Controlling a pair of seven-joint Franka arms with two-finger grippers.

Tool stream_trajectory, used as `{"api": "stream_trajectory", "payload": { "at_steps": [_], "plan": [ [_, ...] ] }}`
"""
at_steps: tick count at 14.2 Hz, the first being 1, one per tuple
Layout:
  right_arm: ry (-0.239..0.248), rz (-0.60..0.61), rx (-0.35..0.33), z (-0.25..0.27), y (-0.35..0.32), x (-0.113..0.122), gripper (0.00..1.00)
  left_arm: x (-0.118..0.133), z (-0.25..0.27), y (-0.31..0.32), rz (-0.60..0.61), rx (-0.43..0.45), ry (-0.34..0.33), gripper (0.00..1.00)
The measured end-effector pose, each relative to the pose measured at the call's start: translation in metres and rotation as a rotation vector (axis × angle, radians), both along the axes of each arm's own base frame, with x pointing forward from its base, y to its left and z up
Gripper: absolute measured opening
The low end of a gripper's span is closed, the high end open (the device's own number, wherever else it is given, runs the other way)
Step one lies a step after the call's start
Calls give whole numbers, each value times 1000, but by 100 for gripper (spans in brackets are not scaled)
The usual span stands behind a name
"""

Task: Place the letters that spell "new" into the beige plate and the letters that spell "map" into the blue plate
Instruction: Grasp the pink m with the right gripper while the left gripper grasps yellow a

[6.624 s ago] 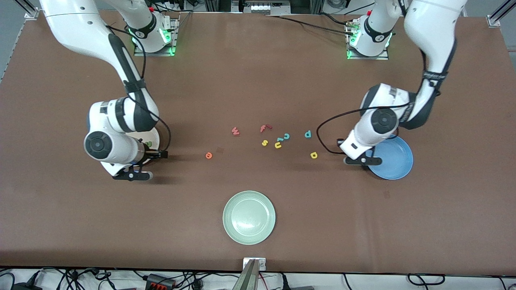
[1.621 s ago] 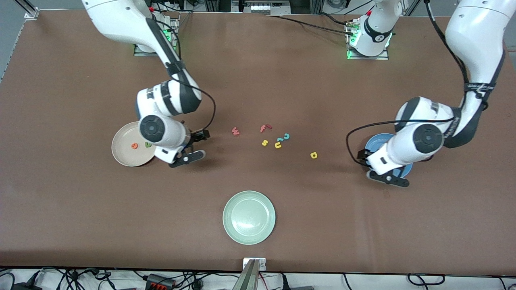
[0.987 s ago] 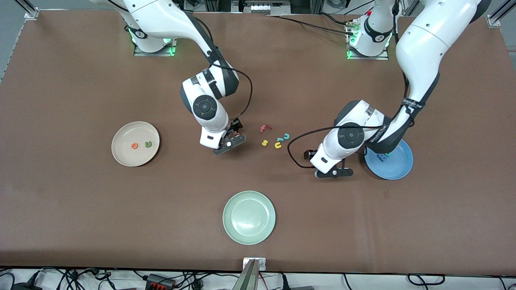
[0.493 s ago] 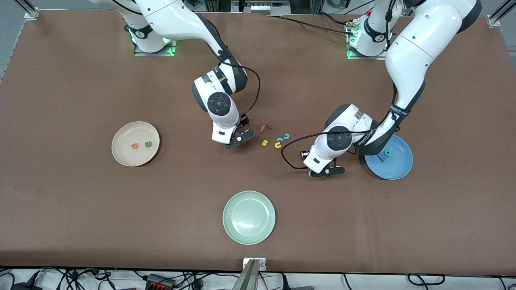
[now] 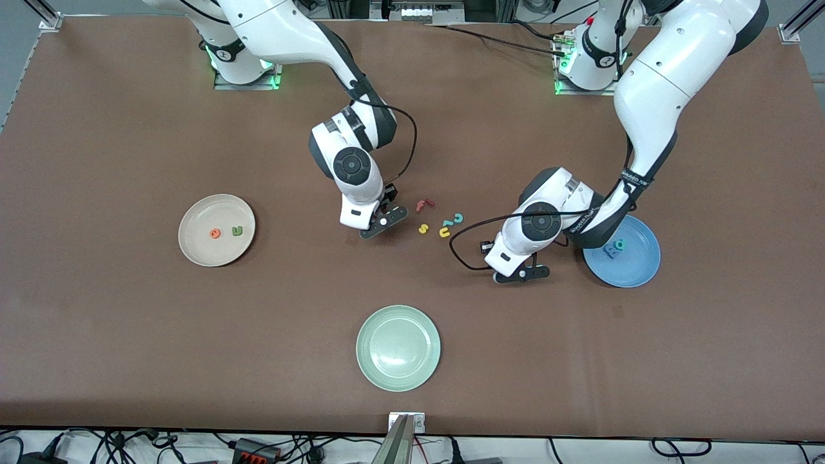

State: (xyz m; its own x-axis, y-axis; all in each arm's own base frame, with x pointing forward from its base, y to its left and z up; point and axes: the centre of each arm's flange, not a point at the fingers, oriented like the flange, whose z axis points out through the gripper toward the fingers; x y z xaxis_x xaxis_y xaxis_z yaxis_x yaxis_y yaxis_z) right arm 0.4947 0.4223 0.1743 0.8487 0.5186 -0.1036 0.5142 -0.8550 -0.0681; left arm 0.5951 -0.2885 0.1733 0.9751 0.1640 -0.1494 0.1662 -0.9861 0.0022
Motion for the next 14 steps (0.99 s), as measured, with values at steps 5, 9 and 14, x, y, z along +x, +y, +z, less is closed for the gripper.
{"api": "stream_trajectory", "payload": {
  "at_steps": [5, 9, 14],
  "plan": [
    [-7, -5, -1, 2, -3, 4, 30, 25, 51, 41, -57, 93, 33, 28],
    [-31, -40, -21, 5, -25, 23, 27, 47, 101, 130, -214, 131, 85, 28],
    [-8, -182, -132, 51, -119, 80, 27, 42, 70, 232, -246, 87, 175, 28]
  ]
}}
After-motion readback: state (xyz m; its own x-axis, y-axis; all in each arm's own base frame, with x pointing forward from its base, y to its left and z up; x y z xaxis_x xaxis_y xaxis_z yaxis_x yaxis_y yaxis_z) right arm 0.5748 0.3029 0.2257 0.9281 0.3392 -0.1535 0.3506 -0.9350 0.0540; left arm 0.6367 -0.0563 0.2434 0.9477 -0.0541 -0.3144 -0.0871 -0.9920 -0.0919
